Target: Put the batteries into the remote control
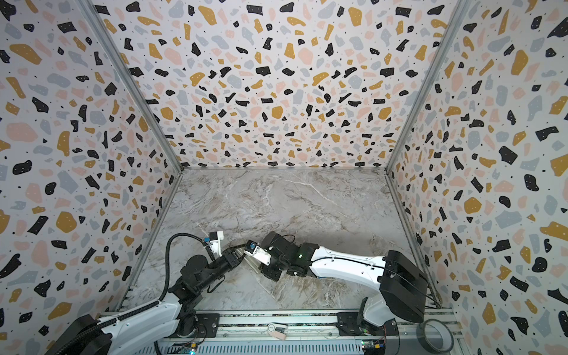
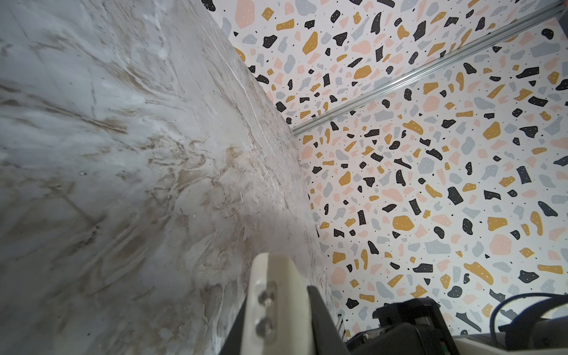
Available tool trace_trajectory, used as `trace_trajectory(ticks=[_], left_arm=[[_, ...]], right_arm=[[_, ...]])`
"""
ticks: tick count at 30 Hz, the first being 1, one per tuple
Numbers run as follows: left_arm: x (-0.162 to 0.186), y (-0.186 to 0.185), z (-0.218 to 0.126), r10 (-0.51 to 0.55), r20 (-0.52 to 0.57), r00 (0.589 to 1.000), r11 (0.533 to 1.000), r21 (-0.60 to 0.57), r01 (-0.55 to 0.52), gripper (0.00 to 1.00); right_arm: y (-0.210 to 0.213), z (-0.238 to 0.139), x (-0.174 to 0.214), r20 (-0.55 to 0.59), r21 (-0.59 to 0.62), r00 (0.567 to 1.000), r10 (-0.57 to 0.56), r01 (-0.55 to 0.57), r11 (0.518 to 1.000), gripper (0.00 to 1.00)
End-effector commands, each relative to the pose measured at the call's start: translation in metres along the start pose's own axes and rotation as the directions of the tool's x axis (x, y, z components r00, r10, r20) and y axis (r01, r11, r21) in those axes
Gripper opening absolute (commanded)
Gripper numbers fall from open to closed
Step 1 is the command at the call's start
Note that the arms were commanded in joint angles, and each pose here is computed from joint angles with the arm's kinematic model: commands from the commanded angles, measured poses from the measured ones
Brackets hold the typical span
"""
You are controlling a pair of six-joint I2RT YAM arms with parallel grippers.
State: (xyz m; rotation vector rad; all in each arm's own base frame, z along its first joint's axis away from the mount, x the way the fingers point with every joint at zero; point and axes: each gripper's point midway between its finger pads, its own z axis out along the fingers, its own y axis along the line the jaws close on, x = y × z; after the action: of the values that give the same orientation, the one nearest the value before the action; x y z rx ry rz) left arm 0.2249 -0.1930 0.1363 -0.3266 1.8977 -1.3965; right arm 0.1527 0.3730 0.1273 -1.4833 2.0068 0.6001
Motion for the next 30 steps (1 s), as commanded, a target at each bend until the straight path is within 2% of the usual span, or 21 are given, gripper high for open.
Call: trace_trajectory(ticks=[1,30], left_arm=[[-0.0039,-0.0208,-0.0009,0.014,0.011,1.0,0.996,0.084,-0.014,0.0],[-0.0014,-0.0169,-0.0009,0.012,0.004,1.0,0.997,0.077,-0.012,0.0]], right_arm=[[0.0003,-0.005,-0.0154,0.028,-0.001,1.0,-0.014,0.014,1.0,0.29],[0.0016,-0.0048,-0.0217,0.03,-0.01,0.999,-0.042,0.042,0.999,0.22]])
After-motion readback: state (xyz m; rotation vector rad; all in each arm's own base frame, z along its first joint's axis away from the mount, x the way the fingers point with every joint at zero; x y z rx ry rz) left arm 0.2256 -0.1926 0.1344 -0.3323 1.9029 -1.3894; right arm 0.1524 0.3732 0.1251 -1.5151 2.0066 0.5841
